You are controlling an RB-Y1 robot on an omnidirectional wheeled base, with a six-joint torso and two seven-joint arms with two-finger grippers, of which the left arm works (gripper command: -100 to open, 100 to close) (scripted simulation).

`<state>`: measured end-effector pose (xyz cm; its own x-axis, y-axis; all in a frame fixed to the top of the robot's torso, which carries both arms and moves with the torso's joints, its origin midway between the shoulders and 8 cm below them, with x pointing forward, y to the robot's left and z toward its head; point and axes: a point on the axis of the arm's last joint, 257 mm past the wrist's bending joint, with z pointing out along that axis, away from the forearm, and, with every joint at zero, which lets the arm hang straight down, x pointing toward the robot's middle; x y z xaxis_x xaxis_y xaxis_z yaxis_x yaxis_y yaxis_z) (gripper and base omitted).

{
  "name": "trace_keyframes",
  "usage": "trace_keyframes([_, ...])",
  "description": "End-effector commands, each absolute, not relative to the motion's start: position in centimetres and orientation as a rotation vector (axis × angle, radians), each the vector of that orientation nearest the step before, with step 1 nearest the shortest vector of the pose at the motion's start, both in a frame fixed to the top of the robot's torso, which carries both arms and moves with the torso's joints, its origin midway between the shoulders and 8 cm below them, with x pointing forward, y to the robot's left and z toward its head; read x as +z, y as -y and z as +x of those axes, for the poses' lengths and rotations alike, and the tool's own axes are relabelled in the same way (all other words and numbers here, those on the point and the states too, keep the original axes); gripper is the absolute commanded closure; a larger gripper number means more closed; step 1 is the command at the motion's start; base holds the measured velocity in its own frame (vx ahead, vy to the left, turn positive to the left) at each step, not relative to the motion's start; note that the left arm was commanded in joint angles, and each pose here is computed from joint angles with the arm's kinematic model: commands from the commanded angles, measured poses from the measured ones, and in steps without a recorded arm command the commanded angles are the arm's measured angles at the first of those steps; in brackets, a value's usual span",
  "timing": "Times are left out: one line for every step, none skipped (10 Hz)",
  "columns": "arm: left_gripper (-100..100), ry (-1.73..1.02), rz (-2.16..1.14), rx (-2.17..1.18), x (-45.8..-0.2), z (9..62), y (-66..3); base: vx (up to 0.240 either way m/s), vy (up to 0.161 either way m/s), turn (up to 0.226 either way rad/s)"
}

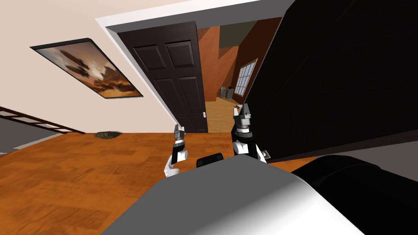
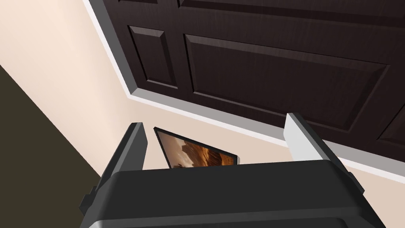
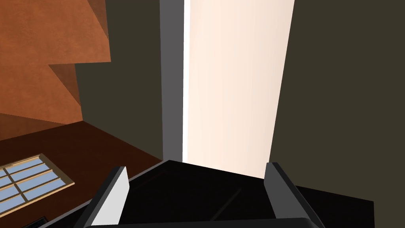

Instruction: Pull the door open

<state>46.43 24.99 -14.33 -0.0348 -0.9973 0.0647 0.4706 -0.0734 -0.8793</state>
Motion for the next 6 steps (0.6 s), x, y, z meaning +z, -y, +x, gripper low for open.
trace_keyframes([-100,-0.837,-0.895,-1.458,-15.7,47.0,-24.9,0.065,-0.024,-0.04])
trace_keyframes([-100,-0.847,-0.9,-1.455,-16.3,47.3,-24.8,0.091,-0.033,-0.064])
trace_keyframes([-100,-0.852,-0.906,-1.452,-16.6,47.3,-24.8,0.068,-0.021,-0.02])
trace_keyframes([-100,-0.867,-0.918,-1.445,-17.6,47.7,-24.7,0.06,-0.021,-0.053])
trace_keyframes([-100,-0.879,-0.926,-1.44,-18.4,48.0,-24.6,0.08,-0.022,-0.058])
trace_keyframes([-100,-0.893,-0.936,-1.435,-19.3,48.3,-24.5,0.105,-0.028,-0.07])
